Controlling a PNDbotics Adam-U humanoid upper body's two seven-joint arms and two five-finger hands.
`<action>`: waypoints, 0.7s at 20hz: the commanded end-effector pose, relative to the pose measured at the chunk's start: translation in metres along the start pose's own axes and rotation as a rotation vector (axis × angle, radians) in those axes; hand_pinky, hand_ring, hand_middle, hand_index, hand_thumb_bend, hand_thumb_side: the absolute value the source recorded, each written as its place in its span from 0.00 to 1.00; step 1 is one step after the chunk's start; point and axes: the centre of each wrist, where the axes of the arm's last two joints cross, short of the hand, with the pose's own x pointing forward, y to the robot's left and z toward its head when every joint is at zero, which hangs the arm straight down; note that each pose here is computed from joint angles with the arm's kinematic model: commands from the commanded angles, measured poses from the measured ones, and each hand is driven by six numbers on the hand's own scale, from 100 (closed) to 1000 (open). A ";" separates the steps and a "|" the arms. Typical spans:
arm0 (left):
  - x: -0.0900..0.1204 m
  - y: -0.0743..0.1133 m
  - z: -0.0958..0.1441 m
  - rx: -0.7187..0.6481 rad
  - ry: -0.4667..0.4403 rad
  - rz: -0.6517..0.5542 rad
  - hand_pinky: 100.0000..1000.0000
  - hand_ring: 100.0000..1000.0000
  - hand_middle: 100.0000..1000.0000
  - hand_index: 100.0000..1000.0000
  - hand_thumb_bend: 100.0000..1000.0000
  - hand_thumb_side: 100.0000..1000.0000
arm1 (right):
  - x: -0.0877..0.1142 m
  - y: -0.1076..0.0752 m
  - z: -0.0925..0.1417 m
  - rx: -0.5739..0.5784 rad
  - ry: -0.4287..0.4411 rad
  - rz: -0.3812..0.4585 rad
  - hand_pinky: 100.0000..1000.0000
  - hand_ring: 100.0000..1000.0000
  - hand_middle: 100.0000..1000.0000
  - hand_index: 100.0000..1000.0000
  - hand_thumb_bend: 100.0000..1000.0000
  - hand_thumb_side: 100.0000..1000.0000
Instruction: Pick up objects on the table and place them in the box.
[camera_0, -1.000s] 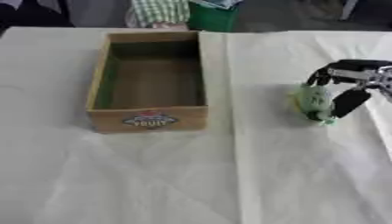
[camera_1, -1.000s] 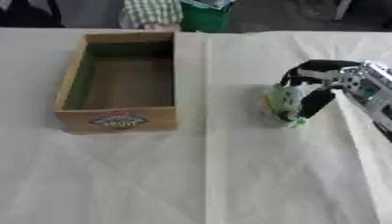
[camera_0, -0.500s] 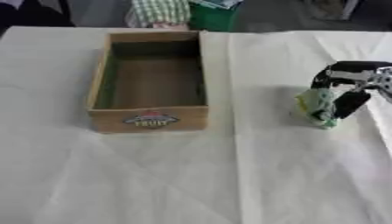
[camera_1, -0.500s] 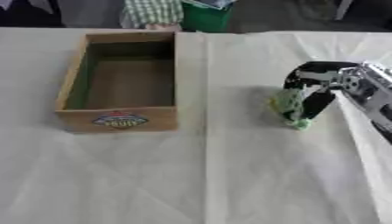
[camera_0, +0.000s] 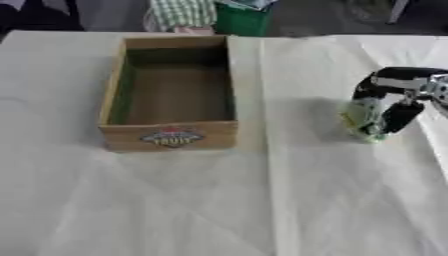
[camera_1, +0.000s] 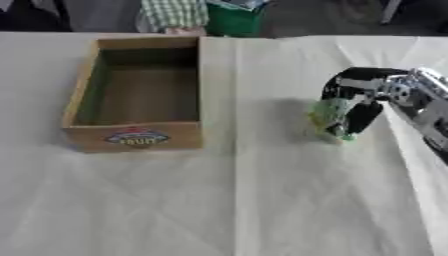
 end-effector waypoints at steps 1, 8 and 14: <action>0.007 0.002 -0.006 -0.013 -0.031 -0.010 0.74 0.47 0.49 0.69 0.00 0.62 | 0.011 -0.035 0.024 -0.121 -0.025 0.016 0.76 0.61 0.35 0.56 0.00 0.00; 0.007 0.001 -0.006 -0.024 -0.032 -0.009 0.74 0.47 0.49 0.69 0.00 0.62 | 0.053 -0.078 0.032 -0.289 -0.107 0.062 0.75 0.60 0.34 0.55 0.00 0.02; 0.008 0.000 -0.007 -0.039 -0.027 -0.005 0.73 0.47 0.49 0.69 0.00 0.62 | 0.087 -0.105 0.003 -0.376 -0.169 0.098 0.77 0.59 0.34 0.55 0.00 0.06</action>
